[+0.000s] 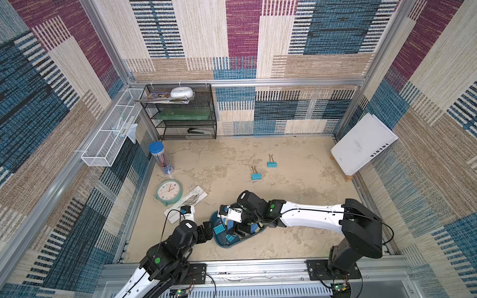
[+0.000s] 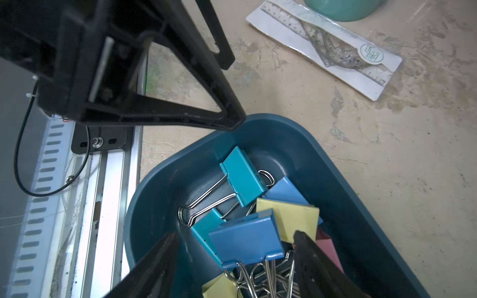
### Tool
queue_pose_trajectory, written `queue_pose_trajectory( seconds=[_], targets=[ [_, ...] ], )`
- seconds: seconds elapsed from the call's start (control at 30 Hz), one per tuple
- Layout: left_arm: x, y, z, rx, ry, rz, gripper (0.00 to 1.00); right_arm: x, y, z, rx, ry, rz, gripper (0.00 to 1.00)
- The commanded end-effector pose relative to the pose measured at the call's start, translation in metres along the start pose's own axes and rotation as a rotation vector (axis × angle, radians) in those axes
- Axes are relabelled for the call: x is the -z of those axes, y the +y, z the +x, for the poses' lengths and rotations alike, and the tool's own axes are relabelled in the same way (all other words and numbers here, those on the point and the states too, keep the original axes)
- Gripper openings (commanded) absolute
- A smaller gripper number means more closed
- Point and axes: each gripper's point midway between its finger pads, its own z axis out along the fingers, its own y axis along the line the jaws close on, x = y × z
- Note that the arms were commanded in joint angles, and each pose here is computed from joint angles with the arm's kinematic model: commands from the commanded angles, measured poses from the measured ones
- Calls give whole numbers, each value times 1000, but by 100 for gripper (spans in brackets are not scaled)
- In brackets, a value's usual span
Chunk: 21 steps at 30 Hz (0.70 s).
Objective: Put the binder clips in the storage box
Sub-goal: Place the binder clip in the storage box, then pick up the binder clip at the center of the board.
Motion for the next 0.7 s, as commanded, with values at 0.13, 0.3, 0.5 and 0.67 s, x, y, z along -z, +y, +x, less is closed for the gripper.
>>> queue_pose_trajectory(
  seconds=[0.13, 0.3, 0.5, 0.67],
  targets=[
    [-1, 1, -3, -1, -11, -13, 87, 77, -121, -27, -246, -173, 407, 92],
    [-1, 1, -2, 0, -9, -12, 87, 140, -268, 50, -743, -103, 682, 93],
    [-1, 2, -3, 0, -11, -14, 87, 149, -359, 124, -911, 24, 819, 95],
    [-1, 2, -3, 1, -13, -18, 87, 113, -396, 151, -960, 93, 747, 94]
  ],
)
